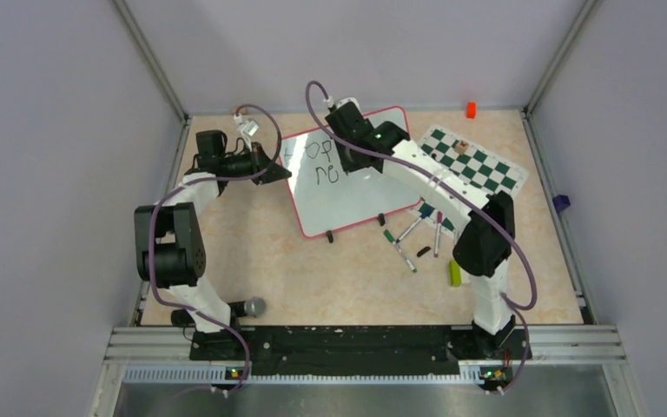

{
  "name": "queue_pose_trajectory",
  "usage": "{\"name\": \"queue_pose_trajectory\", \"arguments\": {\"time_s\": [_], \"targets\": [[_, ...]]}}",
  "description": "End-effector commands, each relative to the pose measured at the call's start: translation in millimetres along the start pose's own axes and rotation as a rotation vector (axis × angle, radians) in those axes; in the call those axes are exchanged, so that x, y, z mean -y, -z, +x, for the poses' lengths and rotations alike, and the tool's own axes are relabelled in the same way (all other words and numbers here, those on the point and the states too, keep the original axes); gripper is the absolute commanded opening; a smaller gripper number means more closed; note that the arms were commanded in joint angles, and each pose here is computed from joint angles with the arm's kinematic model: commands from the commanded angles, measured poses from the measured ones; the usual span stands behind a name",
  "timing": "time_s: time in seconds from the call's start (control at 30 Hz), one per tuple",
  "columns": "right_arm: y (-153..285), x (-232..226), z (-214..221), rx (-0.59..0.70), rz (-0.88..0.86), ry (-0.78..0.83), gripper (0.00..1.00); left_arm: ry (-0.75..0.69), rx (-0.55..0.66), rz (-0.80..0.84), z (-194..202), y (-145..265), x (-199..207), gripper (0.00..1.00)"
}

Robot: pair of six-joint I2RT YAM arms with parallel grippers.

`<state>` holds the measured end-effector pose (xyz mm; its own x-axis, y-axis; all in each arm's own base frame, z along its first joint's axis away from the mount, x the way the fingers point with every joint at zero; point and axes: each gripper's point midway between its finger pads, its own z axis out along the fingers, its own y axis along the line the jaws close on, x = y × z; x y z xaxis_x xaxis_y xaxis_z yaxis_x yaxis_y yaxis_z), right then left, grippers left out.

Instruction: Write a sentence on the whiteboard

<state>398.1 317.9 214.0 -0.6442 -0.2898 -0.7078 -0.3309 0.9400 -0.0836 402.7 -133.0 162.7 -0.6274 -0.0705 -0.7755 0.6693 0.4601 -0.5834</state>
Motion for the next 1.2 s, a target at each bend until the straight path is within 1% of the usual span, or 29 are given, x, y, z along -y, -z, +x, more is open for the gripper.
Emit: {"name": "queue_pose_trajectory", "arguments": {"time_s": [0.0,0.13,0.33,0.4,0.47,0.8,1.17], "targets": [[35.9,17.0,-18.8,0.106,-0.019,-0.050,0.00,-0.083,-0.056,-0.110,23.2,-10.8,-28.7,0.00],[41.1,20.4,-11.1,0.137,-0.031,-0.063,0.00,-0.084,-0.057,-0.111,23.3,-10.8,-29.1,0.00],[36.6,25.2,-2.0,0.181,-0.018,-0.090,0.00,-0.084,-0.056,-0.110,23.5,-10.6,-28.8,0.00],[38.0,18.6,-6.4,0.218,-0.064,-0.076,0.00,-0.085,-0.056,-0.111,23.1,-10.6,-28.7,0.00],[37.5,17.2,-7.9,0.236,-0.074,-0.073,0.00,-0.086,-0.056,-0.110,23.0,-10.4,-28.8,0.00],[21.9,25.4,-7.2,0.229,0.002,-0.051,0.00,-0.083,-0.057,-0.109,23.8,-10.7,-29.0,0.00],[10.7,17.7,-1.3,0.192,-0.019,-0.029,0.00,-0.084,-0.057,-0.108,23.4,-11.1,-28.8,0.00]]}}
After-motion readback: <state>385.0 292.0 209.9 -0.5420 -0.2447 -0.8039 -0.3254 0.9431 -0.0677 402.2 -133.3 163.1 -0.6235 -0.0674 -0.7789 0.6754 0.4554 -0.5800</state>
